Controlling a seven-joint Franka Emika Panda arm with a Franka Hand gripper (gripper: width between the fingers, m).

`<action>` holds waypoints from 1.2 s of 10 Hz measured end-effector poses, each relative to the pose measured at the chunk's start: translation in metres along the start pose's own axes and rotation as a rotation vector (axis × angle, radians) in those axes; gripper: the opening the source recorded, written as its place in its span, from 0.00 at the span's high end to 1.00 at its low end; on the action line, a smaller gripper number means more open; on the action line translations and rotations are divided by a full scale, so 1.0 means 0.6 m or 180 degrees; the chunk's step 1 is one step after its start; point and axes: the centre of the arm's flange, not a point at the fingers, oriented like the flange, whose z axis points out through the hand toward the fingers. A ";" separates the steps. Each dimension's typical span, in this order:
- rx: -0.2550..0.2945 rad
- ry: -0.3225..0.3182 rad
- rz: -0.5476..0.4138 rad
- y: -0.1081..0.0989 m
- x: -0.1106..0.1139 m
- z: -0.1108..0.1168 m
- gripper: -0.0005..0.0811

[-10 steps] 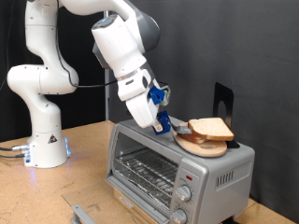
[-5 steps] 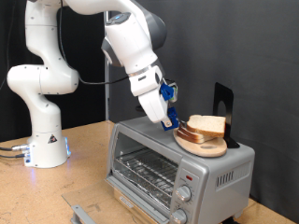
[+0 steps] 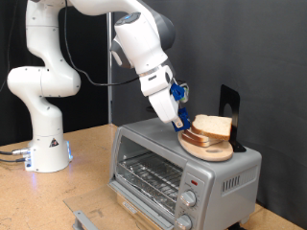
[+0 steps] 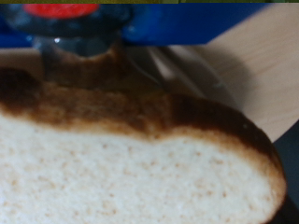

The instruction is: Make a piece of toast with the oven

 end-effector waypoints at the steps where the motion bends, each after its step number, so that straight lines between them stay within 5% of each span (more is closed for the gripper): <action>1: 0.0057 0.0068 0.0061 0.005 0.000 0.000 0.55; 5: 0.0206 0.0286 0.0084 0.034 -0.004 -0.020 0.55; 12: 0.0344 0.0133 0.0035 0.061 -0.023 -0.069 0.55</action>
